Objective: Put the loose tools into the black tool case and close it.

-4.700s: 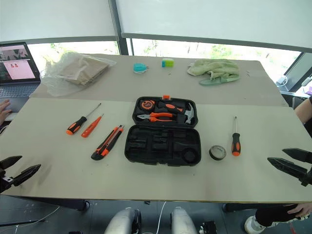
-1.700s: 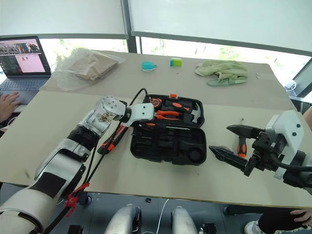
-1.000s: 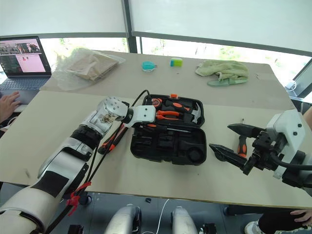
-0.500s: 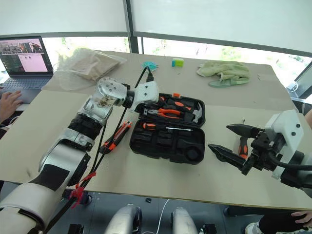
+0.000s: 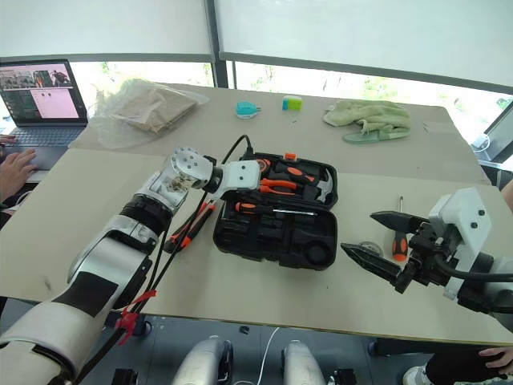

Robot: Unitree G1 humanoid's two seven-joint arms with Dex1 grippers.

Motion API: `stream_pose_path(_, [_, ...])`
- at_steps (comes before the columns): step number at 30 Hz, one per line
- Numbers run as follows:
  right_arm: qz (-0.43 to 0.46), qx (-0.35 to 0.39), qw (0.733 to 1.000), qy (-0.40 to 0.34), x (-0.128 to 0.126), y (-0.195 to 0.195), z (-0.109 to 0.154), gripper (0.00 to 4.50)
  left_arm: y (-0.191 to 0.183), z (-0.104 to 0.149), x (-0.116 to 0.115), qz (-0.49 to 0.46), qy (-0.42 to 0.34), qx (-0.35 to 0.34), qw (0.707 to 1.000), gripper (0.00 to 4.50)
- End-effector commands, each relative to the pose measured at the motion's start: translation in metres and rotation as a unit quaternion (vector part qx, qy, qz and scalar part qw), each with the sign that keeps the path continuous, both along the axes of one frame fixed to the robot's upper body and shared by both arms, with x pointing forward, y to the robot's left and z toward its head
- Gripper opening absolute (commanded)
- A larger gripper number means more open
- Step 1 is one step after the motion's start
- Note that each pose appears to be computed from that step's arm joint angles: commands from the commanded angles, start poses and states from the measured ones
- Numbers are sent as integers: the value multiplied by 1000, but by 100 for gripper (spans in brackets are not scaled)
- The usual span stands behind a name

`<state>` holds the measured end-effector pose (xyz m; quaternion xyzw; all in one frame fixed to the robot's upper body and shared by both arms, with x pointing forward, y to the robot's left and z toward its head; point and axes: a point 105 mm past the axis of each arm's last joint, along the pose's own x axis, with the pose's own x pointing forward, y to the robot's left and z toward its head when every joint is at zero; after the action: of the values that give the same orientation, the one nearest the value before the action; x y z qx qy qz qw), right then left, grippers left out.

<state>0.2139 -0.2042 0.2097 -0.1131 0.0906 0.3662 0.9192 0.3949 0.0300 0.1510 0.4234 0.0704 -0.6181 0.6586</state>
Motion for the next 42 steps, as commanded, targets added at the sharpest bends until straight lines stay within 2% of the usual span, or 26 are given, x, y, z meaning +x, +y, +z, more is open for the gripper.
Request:
stream_pose_path(1, [-5,-8,1000,-26,-2,0,7,450,-4,-6,-2,-7,-4,10,1000,6])
stream_pose_path(9, [-7,-6,1000,-25,-1,1,6,450,-2,-27,2,-10,-50,65,997,6])
stream_pose_path(17, [-11,-3,1000,-26,-2,0,5,450,-5,-26,5,-3,-49,54,997,6])
stream_pose_path(21, [-24,-5,999,-27,-1,-3,4,450,-9,-4,6,7,-21,-8,1000,6])
stream_pose_path(25, [-63,-17,998,-22,-1,-15,-4,450,-6,47,-5,-5,75,-159,984,6])
stream_pose_path(28, [-114,-20,993,-13,-9,-33,-11,450,14,85,-28,-43,170,-228,958,68])
stream_pose_path(31, [-177,-6,984,11,-30,-59,-18,450,37,114,-61,-91,228,-252,936,183])
stream_pose_path(35, [-251,7,966,54,-65,-88,-30,450,49,122,-88,-112,245,-229,935,329])
stream_pose_path(38, [-297,11,952,75,-83,-105,-37,450,53,124,-98,-120,242,-214,939,432])
stream_pose_path(42, [-323,13,943,84,-83,-116,-45,450,53,129,-102,-126,239,-211,939,441])
